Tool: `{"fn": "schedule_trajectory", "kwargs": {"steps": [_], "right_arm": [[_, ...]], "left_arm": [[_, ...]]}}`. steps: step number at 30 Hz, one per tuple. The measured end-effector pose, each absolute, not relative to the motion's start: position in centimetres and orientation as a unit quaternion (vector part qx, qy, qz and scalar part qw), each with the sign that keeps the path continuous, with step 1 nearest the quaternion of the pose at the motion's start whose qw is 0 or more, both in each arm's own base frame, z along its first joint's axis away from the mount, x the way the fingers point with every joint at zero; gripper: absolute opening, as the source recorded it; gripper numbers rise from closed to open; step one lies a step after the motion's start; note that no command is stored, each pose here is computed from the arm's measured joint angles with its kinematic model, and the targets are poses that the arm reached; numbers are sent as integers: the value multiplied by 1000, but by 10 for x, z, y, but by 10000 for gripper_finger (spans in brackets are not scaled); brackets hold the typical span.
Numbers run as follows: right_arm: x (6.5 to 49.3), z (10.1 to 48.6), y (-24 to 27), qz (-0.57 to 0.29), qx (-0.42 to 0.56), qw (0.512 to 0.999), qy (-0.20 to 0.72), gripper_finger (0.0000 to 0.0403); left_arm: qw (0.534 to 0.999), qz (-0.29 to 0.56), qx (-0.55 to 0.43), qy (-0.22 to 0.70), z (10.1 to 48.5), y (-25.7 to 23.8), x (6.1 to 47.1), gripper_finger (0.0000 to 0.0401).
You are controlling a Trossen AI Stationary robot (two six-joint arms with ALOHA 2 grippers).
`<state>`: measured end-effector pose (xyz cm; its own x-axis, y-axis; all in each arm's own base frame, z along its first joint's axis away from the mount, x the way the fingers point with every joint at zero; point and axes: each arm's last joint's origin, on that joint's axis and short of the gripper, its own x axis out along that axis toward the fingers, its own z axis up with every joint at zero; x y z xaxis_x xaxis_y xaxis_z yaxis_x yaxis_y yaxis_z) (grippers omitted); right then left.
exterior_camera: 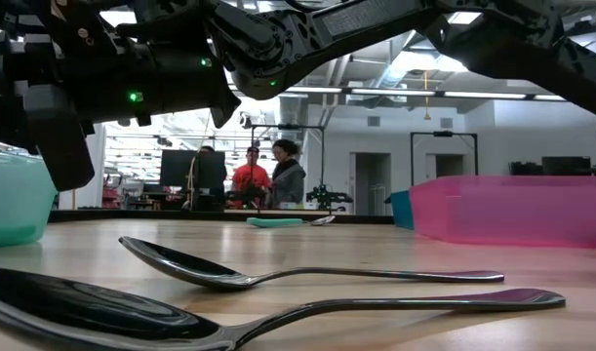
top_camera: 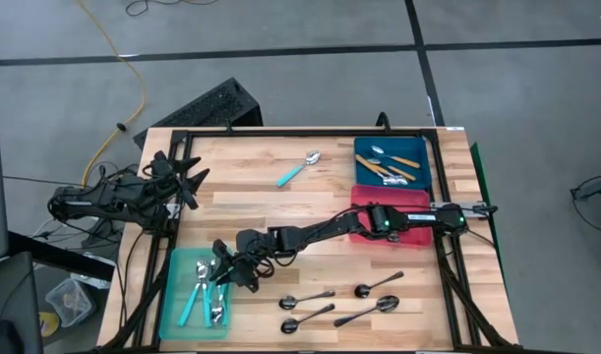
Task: Sort silverware by color (type)
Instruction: Put the blue spoon into the skyblue bin
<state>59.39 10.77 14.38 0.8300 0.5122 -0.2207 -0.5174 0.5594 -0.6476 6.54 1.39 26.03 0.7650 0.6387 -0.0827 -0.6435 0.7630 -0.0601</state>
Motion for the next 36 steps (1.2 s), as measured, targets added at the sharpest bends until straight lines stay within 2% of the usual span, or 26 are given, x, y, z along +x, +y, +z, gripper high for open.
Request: {"fn": "schedule_trajectory", "kwargs": {"steps": [27,36], "right_arm": [[593,140,107,298,-362,883,22,99],[594,140,103,291,-351,890,28,141]], "left_arm": [[939,341,-42,29,260,14,65,206],[939,341,-42,29,260,14,65,206]]}}
